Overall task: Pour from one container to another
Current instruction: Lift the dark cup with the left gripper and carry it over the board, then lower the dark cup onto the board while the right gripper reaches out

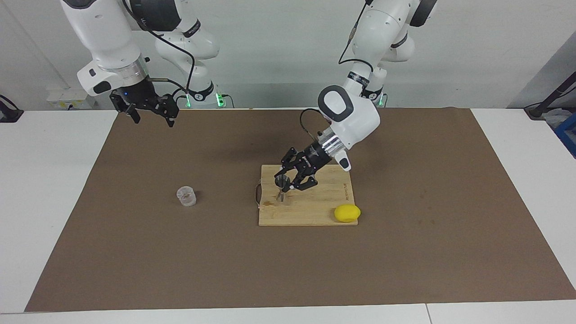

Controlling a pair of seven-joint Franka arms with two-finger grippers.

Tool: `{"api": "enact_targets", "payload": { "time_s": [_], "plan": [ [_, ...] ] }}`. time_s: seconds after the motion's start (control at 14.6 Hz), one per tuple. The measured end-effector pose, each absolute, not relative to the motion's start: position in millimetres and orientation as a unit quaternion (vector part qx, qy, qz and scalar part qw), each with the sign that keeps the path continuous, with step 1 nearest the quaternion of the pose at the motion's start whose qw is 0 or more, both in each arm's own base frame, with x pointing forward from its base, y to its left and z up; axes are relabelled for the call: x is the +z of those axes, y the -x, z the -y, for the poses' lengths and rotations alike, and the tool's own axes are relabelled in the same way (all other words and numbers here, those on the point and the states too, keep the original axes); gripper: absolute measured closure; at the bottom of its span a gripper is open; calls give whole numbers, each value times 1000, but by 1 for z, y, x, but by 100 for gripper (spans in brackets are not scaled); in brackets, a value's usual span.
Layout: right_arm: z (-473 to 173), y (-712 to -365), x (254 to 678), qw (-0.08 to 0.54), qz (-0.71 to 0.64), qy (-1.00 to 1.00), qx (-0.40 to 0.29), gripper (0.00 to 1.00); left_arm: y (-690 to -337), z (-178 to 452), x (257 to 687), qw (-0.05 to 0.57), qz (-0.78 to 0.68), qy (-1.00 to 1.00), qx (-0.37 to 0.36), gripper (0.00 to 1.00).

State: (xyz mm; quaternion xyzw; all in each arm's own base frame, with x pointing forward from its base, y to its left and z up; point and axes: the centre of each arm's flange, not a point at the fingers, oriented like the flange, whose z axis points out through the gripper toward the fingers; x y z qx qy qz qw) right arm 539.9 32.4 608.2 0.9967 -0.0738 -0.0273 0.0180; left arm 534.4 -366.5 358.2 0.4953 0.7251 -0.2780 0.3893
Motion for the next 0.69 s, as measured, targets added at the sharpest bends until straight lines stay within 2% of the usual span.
{"api": "enact_targets", "payload": {
  "time_s": [0.48,0.69],
  "plan": [
    [-31,-543,610,16,77,-997,-13,0,-540,364,352,389,-730,-490,-273,49],
    [-28,-547,610,15,121,-993,-2,1,-540,364,346,386,-733,-489,-273,49]
  ]
}}
